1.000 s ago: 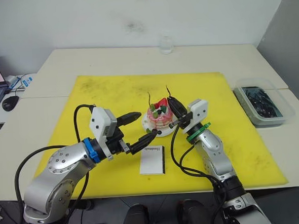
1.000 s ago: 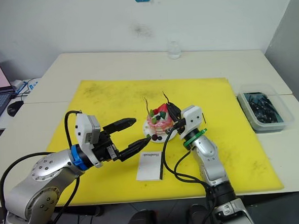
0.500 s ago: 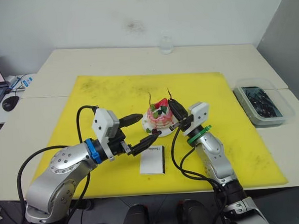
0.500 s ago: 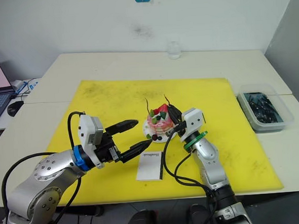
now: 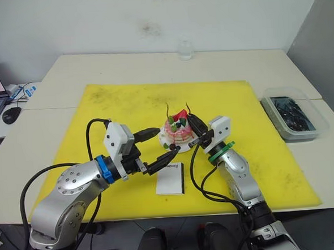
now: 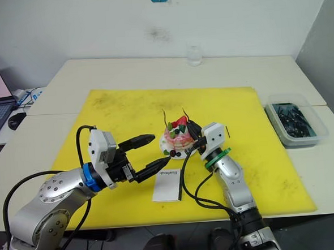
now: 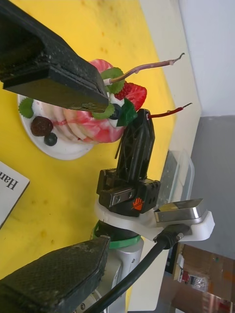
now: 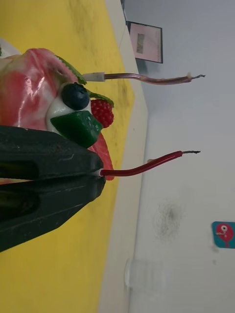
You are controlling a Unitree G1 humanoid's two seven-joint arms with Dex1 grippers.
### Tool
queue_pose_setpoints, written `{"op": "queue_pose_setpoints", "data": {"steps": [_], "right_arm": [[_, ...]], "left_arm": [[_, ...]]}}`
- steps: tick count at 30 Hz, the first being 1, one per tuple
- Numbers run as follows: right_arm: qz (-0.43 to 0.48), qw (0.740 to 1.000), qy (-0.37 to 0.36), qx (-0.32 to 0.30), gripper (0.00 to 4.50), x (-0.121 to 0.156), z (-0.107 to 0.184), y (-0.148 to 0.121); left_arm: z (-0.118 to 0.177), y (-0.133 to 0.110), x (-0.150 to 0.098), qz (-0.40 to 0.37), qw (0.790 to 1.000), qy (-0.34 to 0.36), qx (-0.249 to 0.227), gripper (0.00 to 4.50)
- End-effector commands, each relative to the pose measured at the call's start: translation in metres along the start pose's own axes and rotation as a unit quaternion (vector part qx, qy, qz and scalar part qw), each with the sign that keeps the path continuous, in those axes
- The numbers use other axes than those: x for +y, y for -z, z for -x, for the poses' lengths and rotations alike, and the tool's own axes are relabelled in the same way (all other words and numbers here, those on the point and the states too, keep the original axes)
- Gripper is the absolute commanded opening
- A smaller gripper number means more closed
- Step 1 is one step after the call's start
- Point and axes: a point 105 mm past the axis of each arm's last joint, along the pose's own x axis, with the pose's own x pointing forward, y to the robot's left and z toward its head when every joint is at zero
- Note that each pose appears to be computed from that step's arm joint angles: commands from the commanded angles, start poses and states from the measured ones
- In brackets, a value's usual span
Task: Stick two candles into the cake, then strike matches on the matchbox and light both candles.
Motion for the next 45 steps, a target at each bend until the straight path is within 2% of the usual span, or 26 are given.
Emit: {"op": "queue_pose_setpoints", "data": {"steps": [1,7,12,15,21,30,33,38,43,45], "right_arm": [[-0.003,1.0,0.009,0.01,0.05,-0.001,0.003,0.004],[-0.017,1.0,0.006,0.019,0.05,0.002,0.003,0.006],[-0.021,1.0,0.003,-0.013,0.05,0.004,0.001,-0.009],[-0.019,0.999,0.008,-0.03,0.69,0.002,0.0,-0.019],[-0.007,1.0,0.007,-0.023,2.76,-0.001,-0.001,-0.024],[0.027,0.999,-0.012,-0.017,2.76,-0.006,0.011,-0.04],[0.052,0.998,-0.027,-0.006,2.76,-0.01,0.022,-0.048],[0.068,0.995,-0.055,0.049,2.76,-0.023,0.049,-0.053],[0.085,0.981,-0.118,0.127,2.76,-0.024,0.074,-0.05],[0.091,0.972,-0.15,0.154,2.4,-0.019,0.08,-0.047]], "left_arm": [[0.0,-0.005,-0.002,-0.012,1.0,0.006,-0.014,4.5],[-0.001,-0.005,-0.003,-0.011,1.0,0.008,-0.015,4.5],[-0.002,-0.005,-0.004,-0.013,1.0,0.009,-0.014,4.5],[-0.002,-0.005,-0.004,-0.014,1.0,0.01,-0.014,4.5],[-0.004,-0.003,-0.005,-0.008,1.0,0.01,-0.019,4.5],[-0.001,0.001,0.001,-0.014,1.0,-0.002,-0.008,4.5],[0.009,0.008,0.012,0.001,1.0,-0.019,0.019,4.5],[0.039,0.033,0.023,0.138,0.984,-0.022,0.108,4.5],[0.058,0.043,0.012,0.291,0.941,0.023,0.169,4.5],[0.06,0.046,0.004,0.337,0.921,0.044,0.188,4.5]]}}
